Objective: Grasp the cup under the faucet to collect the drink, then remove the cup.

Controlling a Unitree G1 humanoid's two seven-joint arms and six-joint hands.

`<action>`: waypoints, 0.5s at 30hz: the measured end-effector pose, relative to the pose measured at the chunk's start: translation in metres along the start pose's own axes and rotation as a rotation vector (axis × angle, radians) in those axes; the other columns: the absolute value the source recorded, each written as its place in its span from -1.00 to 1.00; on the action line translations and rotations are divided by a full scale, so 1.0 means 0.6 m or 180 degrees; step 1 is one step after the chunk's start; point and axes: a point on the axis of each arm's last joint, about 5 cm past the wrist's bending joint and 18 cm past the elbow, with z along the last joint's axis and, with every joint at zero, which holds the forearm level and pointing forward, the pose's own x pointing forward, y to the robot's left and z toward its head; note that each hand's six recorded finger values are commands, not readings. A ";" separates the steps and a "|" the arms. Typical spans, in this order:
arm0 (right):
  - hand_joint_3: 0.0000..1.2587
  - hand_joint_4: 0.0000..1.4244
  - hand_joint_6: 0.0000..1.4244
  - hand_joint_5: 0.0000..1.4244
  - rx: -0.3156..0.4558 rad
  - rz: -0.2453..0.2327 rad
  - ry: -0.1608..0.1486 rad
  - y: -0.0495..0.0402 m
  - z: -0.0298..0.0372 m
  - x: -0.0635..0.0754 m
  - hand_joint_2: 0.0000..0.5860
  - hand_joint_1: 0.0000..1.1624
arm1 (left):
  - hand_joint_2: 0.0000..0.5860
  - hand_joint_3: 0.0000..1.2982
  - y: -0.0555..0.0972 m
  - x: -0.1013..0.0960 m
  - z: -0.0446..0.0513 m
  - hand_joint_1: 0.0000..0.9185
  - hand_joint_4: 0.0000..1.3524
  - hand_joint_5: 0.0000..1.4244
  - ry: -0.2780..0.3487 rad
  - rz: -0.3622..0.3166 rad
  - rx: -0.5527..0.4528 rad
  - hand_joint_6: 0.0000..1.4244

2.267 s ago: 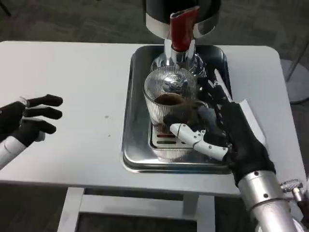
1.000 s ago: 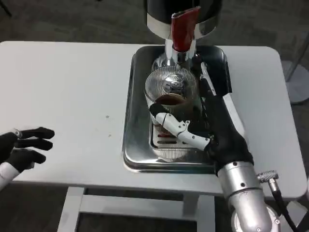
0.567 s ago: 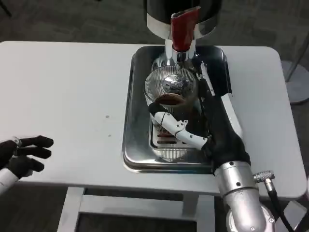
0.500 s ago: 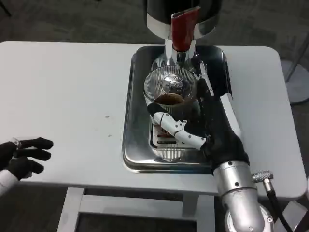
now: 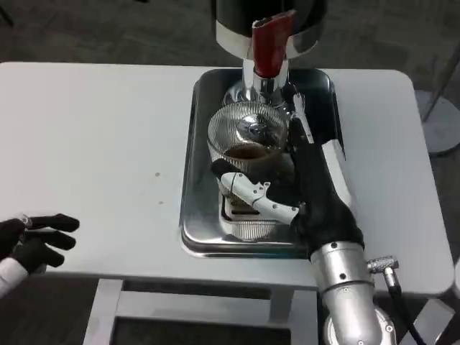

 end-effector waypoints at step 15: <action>-0.60 -0.34 0.09 -0.18 -0.0296 -0.0154 -0.0148 0.013 0.006 -0.005 -0.24 0.40 | -0.69 -0.42 0.005 -0.003 -0.001 -1.00 -0.44 -0.42 0.0029 0.0037 0.0016 -0.43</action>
